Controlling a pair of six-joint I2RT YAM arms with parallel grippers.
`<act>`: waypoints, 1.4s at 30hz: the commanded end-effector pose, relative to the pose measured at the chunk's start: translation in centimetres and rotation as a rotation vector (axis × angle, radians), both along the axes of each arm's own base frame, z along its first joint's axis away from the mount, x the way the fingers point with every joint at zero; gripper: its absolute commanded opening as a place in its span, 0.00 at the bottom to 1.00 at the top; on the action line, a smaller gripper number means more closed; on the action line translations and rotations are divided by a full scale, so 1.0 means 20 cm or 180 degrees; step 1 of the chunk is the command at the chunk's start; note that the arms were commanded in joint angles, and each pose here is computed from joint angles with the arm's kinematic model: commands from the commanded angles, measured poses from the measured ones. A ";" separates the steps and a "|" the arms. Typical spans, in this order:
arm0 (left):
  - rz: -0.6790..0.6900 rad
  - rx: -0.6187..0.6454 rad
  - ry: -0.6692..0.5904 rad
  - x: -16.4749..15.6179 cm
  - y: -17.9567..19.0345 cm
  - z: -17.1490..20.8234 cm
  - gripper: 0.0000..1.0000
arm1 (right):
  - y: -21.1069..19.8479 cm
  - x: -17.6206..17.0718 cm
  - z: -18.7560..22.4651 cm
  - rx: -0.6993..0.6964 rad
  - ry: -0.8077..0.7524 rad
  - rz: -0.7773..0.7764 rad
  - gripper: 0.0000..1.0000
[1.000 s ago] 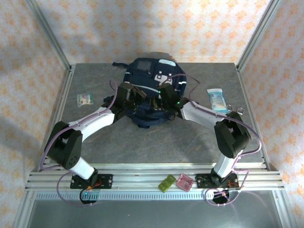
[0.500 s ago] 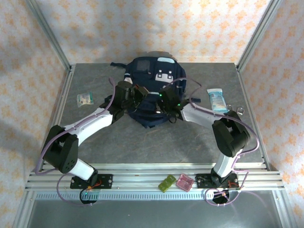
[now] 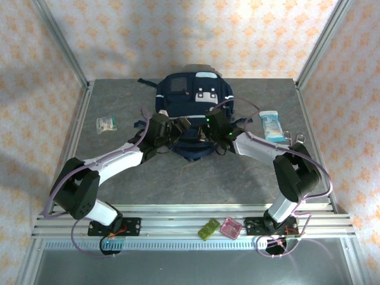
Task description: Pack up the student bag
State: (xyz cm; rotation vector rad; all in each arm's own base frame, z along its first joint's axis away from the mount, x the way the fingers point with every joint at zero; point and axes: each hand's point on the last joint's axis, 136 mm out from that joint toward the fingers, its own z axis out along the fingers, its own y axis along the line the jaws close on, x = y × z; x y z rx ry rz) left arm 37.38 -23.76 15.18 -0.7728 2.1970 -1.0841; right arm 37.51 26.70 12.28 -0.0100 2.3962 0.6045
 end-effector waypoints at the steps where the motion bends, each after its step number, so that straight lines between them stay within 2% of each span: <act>1: 0.0199 0.0001 -0.0157 0.08 0.00 0.03 0.70 | 0.10 0.00 0.12 0.0189 -0.0234 0.0199 0.00; 12: 0.0490 0.0095 -0.0223 0.23 -0.01 -0.05 0.72 | 0.18 -0.04 0.06 0.0203 -0.0207 0.0381 0.00; 15: 0.0505 0.0114 -0.0179 0.26 -0.02 -0.09 0.67 | 0.21 -0.05 0.04 0.0222 -0.0188 0.0433 0.00; 17: 0.0526 0.0118 -0.0105 0.27 -0.01 -0.13 0.55 | 0.23 -0.06 0.03 0.0221 -0.0179 0.0487 0.00; 20: 0.0514 0.0027 -0.0008 0.28 -0.01 -0.19 0.22 | 0.24 -0.08 0.00 0.0196 -0.0155 0.0514 0.00; 23: 0.0523 0.0014 0.0049 0.28 0.00 -0.22 0.00 | 0.25 -0.09 -0.03 0.0190 -0.0123 0.0532 0.00; 31: 0.0558 0.0057 0.0078 0.27 0.06 -0.20 0.00 | 0.16 -0.08 -0.10 -0.0058 -0.0089 0.0364 0.00; 42: 0.0708 0.0229 0.0150 0.24 0.26 -0.24 0.00 | -0.32 -0.01 -0.25 -0.0506 0.0079 -0.0463 0.00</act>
